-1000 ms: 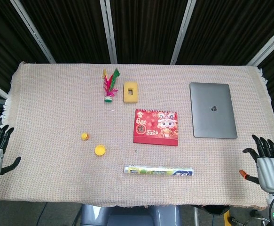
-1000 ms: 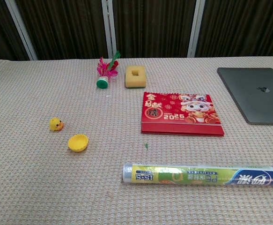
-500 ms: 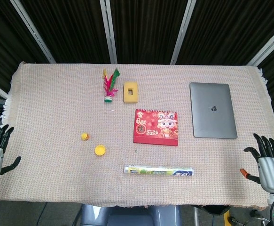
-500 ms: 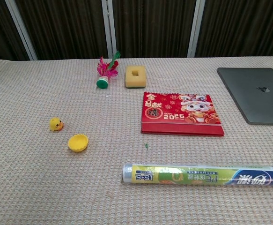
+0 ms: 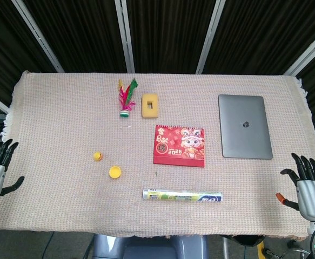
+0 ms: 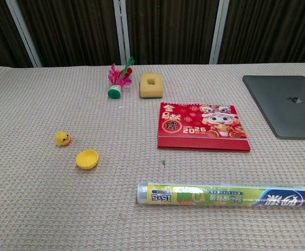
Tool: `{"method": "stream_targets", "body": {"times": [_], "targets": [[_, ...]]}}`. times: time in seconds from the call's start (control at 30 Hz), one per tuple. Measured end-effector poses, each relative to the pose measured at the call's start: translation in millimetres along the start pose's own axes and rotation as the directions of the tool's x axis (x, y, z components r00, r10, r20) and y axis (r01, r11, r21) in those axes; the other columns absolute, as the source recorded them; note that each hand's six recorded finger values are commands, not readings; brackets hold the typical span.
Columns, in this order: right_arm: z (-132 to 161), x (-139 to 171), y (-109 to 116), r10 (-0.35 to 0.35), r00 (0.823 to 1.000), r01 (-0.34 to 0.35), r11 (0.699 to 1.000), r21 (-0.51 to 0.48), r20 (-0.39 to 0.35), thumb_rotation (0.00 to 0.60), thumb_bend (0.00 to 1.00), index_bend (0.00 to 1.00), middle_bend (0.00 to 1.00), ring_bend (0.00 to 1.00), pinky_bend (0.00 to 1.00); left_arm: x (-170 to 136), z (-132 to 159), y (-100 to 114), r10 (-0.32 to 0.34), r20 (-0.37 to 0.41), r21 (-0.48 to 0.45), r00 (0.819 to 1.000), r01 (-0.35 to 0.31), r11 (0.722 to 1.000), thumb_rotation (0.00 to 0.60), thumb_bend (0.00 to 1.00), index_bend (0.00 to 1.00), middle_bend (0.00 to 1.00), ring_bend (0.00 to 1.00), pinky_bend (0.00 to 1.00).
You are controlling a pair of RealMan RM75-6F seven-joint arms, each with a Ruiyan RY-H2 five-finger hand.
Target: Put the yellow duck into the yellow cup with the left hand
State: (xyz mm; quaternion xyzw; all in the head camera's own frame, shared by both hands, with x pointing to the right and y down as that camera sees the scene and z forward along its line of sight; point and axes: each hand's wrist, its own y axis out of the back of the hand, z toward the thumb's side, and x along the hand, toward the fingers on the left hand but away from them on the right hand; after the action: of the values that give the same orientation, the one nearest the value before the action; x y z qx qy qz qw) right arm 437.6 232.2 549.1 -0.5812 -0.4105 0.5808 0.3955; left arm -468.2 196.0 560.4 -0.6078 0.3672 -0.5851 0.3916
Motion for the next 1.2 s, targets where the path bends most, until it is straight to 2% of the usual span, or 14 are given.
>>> {"method": "stream_targets", "body": {"times": [0.3, 0.47, 0.67, 0.77, 1.2], "targets": [[1.2, 0.0, -0.1, -0.006, 1.000, 0.006, 1.000, 0.000, -0.008, 0.600, 0.00, 0.39, 0.05, 0.00, 0.00, 25.6, -5.9, -0.3, -0.024, 0.038, 0.055, 0.999, 0.022, 0.998, 0.600, 0.27, 0.05, 0.00, 0.00, 0.05], [2.4, 0.0, -0.4, -0.005, 1.000, 0.006, 1.000, 0.000, -0.013, 0.600, 0.00, 0.39, 0.05, 0.00, 0.00, 46.0, 0.5, -4.0, -0.031, 0.057, 0.049, 0.998, 0.028, 0.998, 0.600, 0.27, 0.06, 0.00, 0.00, 0.05], [2.8, -0.3, -0.6, -0.003, 1.000, 0.003, 1.000, -0.003, -0.014, 0.600, 0.00, 0.39, 0.05, 0.00, 0.00, 66.3, 21.0, -8.1, -0.042, 0.091, 0.037, 0.995, 0.039, 0.999, 0.600, 0.28, 0.07, 0.00, 0.02, 0.06], [2.7, -0.2, -0.6, -0.002, 1.000, 0.002, 1.000, -0.003, -0.015, 0.600, 0.00, 0.39, 0.05, 0.00, 0.00, 73.7, 32.7, -12.8, -0.057, 0.101, 0.027, 0.993, 0.055, 0.998, 0.600, 0.29, 0.13, 0.00, 0.06, 0.07], [5.5, 1.5, -1.9, 0.000, 0.999, 0.000, 1.000, 0.001, -0.040, 0.600, 0.00, 0.39, 0.05, 0.00, 0.00, 97.8, 92.3, -52.8, -0.157, 0.147, 0.045, 0.977, 0.152, 0.987, 0.600, 0.29, 0.14, 0.00, 0.07, 0.05]]}}
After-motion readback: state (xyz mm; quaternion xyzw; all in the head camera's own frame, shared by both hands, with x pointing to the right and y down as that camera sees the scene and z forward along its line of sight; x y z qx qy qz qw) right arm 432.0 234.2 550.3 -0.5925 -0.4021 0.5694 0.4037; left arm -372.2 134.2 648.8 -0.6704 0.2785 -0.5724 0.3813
